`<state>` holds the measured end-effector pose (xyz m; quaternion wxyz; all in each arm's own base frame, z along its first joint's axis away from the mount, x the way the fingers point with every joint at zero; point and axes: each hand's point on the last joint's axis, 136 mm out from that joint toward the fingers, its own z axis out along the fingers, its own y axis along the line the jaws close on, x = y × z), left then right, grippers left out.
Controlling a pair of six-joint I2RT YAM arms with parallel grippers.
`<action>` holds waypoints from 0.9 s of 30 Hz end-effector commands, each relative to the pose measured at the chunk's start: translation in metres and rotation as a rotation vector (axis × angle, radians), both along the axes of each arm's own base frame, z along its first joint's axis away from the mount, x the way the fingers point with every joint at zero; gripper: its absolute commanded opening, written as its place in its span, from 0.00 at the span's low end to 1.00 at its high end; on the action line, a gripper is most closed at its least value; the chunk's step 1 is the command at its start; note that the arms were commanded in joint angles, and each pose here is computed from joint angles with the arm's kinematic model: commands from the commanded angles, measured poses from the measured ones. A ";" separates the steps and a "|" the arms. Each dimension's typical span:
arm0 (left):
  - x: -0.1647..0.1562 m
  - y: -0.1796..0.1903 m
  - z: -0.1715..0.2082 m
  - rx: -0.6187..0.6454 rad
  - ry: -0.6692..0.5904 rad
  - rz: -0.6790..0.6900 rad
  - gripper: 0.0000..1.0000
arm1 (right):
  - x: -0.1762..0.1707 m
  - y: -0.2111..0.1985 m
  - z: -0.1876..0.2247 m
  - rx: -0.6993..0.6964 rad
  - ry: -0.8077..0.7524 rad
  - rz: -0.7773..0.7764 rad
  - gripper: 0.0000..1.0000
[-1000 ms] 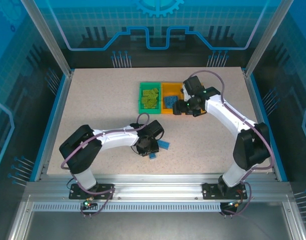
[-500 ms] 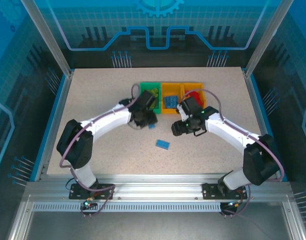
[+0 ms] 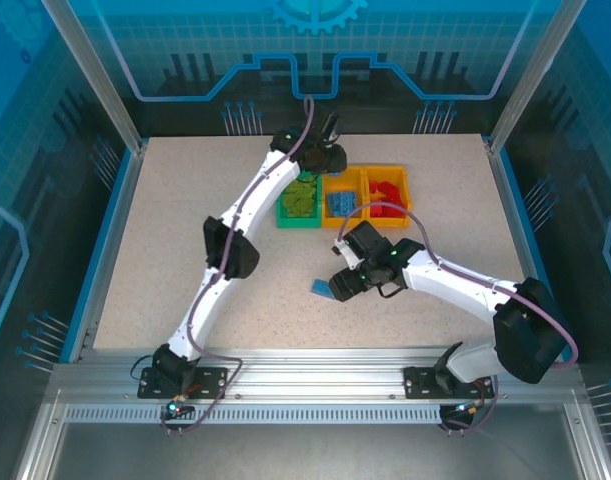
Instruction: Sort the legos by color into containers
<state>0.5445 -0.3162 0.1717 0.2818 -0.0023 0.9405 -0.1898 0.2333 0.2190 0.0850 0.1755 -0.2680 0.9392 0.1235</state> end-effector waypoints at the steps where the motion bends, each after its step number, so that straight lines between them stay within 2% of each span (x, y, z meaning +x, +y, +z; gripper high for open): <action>1: -0.025 0.014 -0.025 0.038 0.137 -0.024 0.30 | 0.000 0.005 0.007 0.029 -0.029 0.004 0.76; 6: -0.027 0.004 -0.036 0.010 0.167 -0.041 0.33 | -0.010 0.007 -0.004 0.018 0.005 0.033 0.77; 10: -0.027 0.005 -0.034 0.010 0.166 -0.037 0.45 | -0.017 0.014 -0.013 -0.023 0.007 0.103 0.77; 15: -0.032 0.008 -0.034 0.025 0.177 -0.044 0.76 | -0.019 0.034 -0.016 -0.089 -0.011 0.216 0.77; 17: -0.034 0.008 -0.031 0.027 0.176 -0.051 0.98 | -0.019 0.039 -0.022 -0.125 -0.020 0.258 0.78; 27: -0.045 0.015 -0.004 0.055 0.143 -0.075 0.99 | -0.001 0.066 -0.042 -0.189 -0.022 0.403 0.78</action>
